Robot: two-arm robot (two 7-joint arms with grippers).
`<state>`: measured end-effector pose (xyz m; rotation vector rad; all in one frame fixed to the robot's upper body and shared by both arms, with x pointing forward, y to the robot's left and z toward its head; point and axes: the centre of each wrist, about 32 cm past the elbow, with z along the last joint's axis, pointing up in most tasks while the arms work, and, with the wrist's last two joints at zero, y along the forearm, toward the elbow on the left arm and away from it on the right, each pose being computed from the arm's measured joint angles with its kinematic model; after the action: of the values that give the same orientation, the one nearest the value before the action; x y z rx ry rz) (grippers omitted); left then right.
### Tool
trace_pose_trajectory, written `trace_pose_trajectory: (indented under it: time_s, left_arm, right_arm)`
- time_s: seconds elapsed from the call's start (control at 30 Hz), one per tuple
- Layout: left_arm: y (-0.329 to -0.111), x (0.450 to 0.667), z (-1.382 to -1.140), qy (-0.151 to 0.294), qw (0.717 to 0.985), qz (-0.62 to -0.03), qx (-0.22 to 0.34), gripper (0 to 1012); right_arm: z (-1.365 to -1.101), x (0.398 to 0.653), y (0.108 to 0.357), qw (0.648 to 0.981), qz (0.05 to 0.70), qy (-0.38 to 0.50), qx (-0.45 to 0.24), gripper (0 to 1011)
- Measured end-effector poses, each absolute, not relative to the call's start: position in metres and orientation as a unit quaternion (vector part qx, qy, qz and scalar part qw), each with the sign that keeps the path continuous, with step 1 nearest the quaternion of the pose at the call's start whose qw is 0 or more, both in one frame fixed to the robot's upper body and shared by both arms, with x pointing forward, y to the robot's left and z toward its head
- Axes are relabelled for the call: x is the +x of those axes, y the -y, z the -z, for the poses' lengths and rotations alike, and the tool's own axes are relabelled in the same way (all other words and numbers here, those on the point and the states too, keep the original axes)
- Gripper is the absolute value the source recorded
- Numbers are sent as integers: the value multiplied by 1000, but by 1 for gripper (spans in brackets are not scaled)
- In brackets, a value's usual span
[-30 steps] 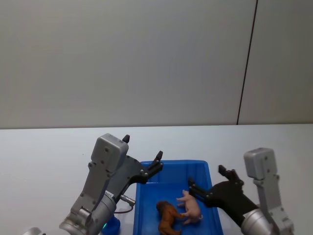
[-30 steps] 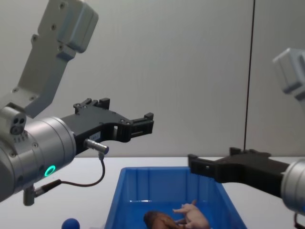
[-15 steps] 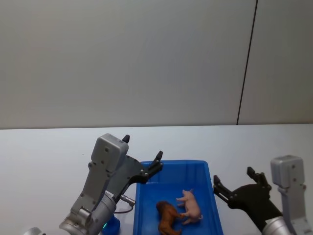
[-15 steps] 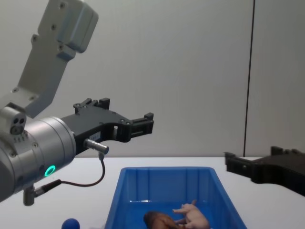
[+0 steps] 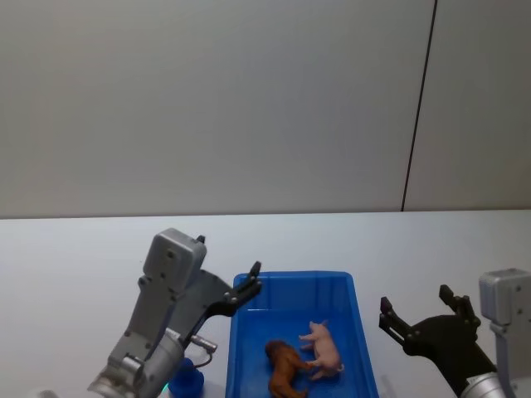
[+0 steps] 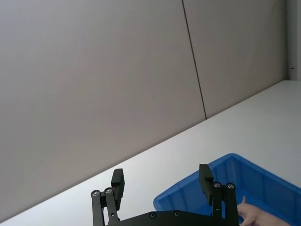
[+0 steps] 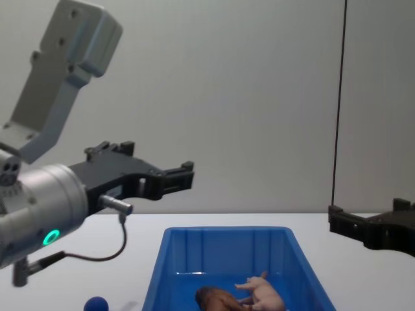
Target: Pick up the two dolls from the table and place them into the box.
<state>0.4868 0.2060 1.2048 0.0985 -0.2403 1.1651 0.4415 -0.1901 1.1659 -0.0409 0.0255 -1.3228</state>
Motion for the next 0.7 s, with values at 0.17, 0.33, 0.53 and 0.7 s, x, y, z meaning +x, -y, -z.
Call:
trace_pose_trajectory:
  time_s: [0.17,0.33,0.53,0.7]
  left_arm:
    - [-213,482,-1205,99,818,-563,59,1001]
    - [-222,475,-1204,77,807,-581,76,1001]
    - [-232,467,-1201,47,794,-598,99,1001]
    - [-241,461,-1197,21,787,-605,119,1001]
  right_arm:
    - [-1166,440,191,786,618,-11,-19,1001]
    - [-1166,439,192,785,620,-11,-18,1001]
    - [-1166,438,192,783,622,-10,-18,1001]
    - [-1166,438,193,782,623,-10,-18,1001]
